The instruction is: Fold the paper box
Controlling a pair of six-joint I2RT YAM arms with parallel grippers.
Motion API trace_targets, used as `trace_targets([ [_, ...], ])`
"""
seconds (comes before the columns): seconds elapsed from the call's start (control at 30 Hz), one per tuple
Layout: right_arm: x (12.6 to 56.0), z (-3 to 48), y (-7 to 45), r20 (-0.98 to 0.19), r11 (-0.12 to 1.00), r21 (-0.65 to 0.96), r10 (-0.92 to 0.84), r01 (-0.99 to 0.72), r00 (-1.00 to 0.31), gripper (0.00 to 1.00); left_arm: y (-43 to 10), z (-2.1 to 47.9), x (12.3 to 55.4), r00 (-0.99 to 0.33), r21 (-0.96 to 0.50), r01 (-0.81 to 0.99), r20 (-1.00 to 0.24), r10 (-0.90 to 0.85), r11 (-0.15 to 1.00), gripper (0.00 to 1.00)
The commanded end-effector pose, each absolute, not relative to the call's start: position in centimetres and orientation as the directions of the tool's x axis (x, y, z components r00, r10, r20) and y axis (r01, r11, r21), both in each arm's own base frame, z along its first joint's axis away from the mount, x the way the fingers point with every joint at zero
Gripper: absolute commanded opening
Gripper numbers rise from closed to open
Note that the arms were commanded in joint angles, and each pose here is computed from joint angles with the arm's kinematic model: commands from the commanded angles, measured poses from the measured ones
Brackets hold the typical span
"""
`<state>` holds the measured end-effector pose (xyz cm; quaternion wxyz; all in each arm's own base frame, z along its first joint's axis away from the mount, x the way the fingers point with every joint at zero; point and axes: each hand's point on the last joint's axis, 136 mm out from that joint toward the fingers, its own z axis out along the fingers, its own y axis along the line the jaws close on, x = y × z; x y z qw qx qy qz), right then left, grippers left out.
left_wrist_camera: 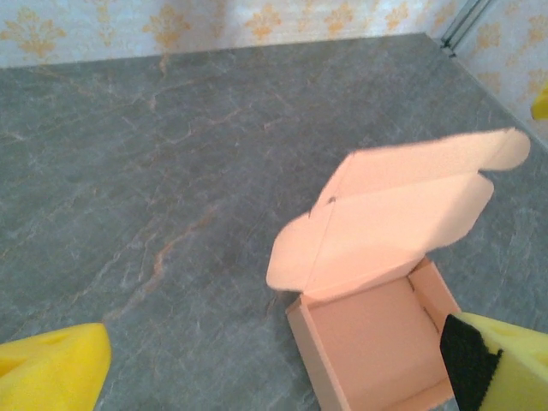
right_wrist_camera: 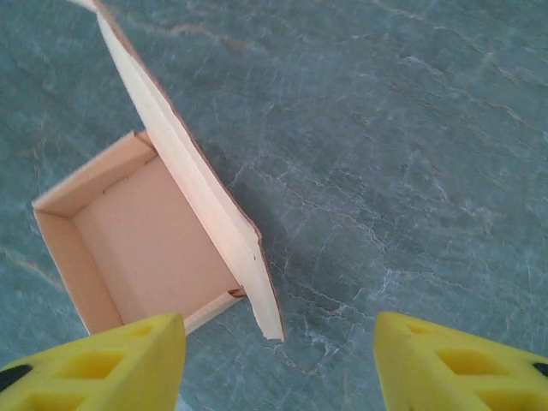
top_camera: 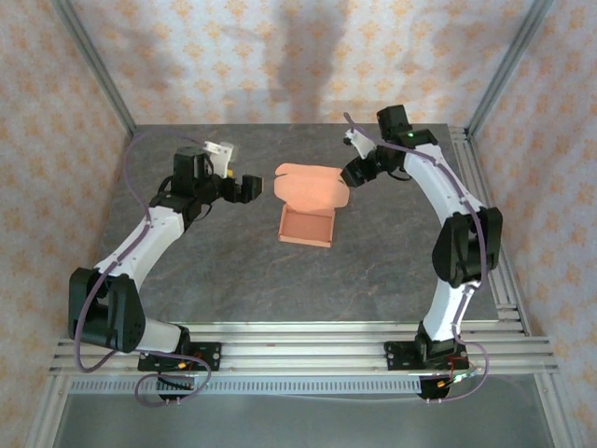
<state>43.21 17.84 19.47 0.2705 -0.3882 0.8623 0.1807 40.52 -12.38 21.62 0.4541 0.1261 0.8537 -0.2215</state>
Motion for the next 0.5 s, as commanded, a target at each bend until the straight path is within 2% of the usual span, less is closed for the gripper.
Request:
trace_targets([
  [0.0,41.5,18.7,18.0,-0.554,0.508,0.141,-0.671,-0.850,-0.493,0.58,-12.7,21.8,38.5,-0.526,-0.217,0.469,-0.847,0.074,0.856,1.00],
  [0.07,41.1,18.2,18.3,-0.542,0.445,0.159,-0.707,-0.881,-0.455,0.57,-12.5,21.4,38.2,-0.528,-0.206,0.468,-0.845,0.085,0.859,1.00],
  [0.17,41.0,17.2,18.4,-0.519,0.414,0.179,-0.731,-0.893,-0.443,0.55,-12.8,21.2,38.1,-0.529,-0.217,0.480,-0.845,0.083,0.850,1.00],
  [0.3,41.2,16.3,18.3,-0.493,0.393,0.194,-0.753,-0.899,-0.435,0.44,-13.3,20.8,38.4,-0.543,-0.238,0.496,-0.836,0.084,0.835,1.00],
  [0.47,41.2,15.2,18.4,-0.478,0.379,0.219,-0.762,-0.899,-0.438,0.37,-13.5,20.6,38.7,-0.568,-0.279,0.494,-0.821,0.062,0.823,1.00],
])
